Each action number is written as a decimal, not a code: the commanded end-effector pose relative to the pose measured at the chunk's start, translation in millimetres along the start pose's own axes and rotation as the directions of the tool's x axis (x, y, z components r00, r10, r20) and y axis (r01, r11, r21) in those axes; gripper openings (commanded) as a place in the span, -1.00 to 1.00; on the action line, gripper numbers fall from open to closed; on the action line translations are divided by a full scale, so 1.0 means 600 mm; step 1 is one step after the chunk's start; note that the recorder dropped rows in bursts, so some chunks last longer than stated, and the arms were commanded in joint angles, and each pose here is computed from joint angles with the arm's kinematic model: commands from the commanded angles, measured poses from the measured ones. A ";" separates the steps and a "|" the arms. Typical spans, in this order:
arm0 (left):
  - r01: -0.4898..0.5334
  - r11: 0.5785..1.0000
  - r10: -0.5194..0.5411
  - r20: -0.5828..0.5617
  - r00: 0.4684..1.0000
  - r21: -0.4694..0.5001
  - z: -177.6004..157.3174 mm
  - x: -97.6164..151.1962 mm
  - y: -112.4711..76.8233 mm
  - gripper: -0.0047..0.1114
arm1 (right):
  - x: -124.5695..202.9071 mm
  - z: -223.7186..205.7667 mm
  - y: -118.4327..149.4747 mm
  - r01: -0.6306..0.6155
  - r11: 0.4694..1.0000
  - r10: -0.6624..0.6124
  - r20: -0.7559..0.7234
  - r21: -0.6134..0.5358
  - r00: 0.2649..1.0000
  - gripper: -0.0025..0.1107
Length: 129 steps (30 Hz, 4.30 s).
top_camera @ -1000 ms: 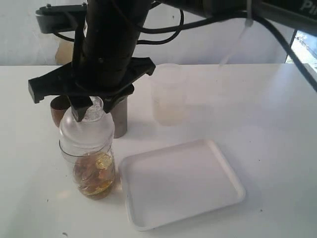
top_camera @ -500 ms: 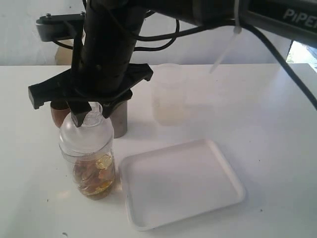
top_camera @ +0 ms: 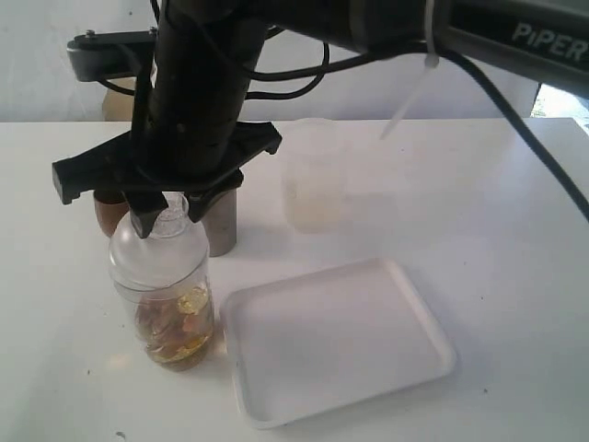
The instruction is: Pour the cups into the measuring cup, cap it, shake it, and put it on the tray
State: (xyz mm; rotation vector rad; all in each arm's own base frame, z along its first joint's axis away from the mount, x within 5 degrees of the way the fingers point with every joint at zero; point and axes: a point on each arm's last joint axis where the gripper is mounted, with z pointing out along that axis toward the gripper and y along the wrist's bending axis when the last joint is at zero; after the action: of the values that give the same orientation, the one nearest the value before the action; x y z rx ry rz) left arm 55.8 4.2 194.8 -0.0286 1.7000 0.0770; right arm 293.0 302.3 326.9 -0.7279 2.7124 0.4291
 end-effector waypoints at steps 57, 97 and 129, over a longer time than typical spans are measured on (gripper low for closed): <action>-0.005 1.000 0.005 0.012 1.000 0.005 0.000 0.000 -0.001 -0.92 | -0.013 -0.025 0.021 0.172 0.983 -0.166 0.099 -0.061 0.981 -0.96; -0.005 1.000 0.005 0.012 1.000 0.005 0.000 0.000 -0.001 -0.92 | -0.004 0.035 0.024 0.191 0.981 -0.192 -0.033 -0.040 0.981 -0.96; -0.005 1.000 0.005 0.012 1.000 0.005 0.000 0.000 -0.001 -0.92 | -0.017 -0.041 0.039 0.203 0.976 -0.186 0.184 -0.081 0.965 -0.96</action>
State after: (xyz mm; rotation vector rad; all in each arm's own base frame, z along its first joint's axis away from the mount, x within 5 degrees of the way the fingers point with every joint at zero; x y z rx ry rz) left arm 55.8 4.2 194.8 -0.0286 1.7000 0.0770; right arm 286.3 320.2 350.1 -0.9211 2.4721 0.5554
